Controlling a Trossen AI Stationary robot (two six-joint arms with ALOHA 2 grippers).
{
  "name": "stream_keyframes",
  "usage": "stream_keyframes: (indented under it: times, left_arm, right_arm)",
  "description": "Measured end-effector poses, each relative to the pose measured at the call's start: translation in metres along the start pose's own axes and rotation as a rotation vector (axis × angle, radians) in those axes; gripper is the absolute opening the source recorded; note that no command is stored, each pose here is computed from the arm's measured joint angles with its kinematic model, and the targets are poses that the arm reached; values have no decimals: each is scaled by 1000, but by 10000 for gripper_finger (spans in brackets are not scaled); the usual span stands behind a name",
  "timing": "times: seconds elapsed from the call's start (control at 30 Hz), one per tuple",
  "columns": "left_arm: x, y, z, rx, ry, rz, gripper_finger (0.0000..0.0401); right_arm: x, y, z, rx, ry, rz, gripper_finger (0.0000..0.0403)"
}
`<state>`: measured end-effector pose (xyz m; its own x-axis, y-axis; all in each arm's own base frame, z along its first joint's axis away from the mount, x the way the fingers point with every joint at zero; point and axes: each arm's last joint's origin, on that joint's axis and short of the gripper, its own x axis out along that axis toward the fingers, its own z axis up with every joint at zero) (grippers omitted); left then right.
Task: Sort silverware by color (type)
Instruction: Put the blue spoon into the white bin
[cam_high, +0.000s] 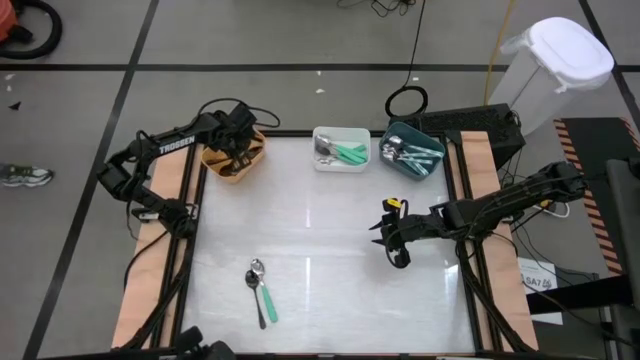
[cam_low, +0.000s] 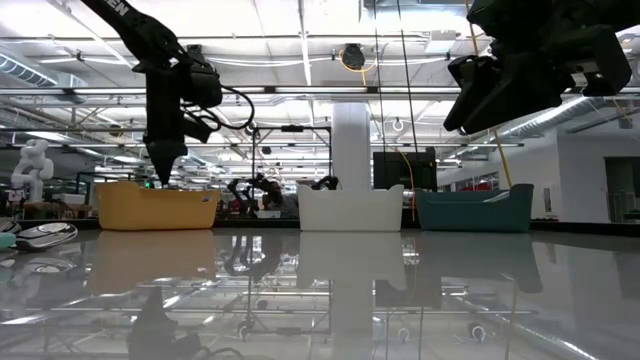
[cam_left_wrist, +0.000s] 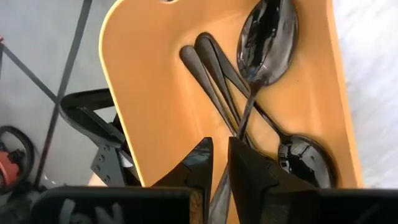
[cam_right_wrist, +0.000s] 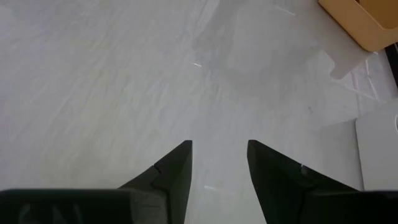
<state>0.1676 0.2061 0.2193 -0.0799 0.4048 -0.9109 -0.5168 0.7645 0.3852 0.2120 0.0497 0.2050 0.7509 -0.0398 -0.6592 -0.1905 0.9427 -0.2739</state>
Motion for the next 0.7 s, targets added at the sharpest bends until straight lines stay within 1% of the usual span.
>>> stream_keyframes:
  times: [0.17,0.33,0.43,0.53,0.7]
  left_arm:
    - [-1,-4,1,-84,-12,-40,53]
    - [-6,-18,2,-107,-2,-99,53]
    - [-12,-35,3,-98,12,-115,53]
    - [-20,-57,4,-69,15,-133,53]
    - [-39,-101,6,-4,-39,-143,53]
  right_arm:
    - [0,0,0,0,0,0,148]
    - [0,0,0,0,0,0,148]
    - [0,0,0,0,0,0,148]
    - [0,0,0,0,0,0,148]
    - [0,0,0,0,0,0,148]
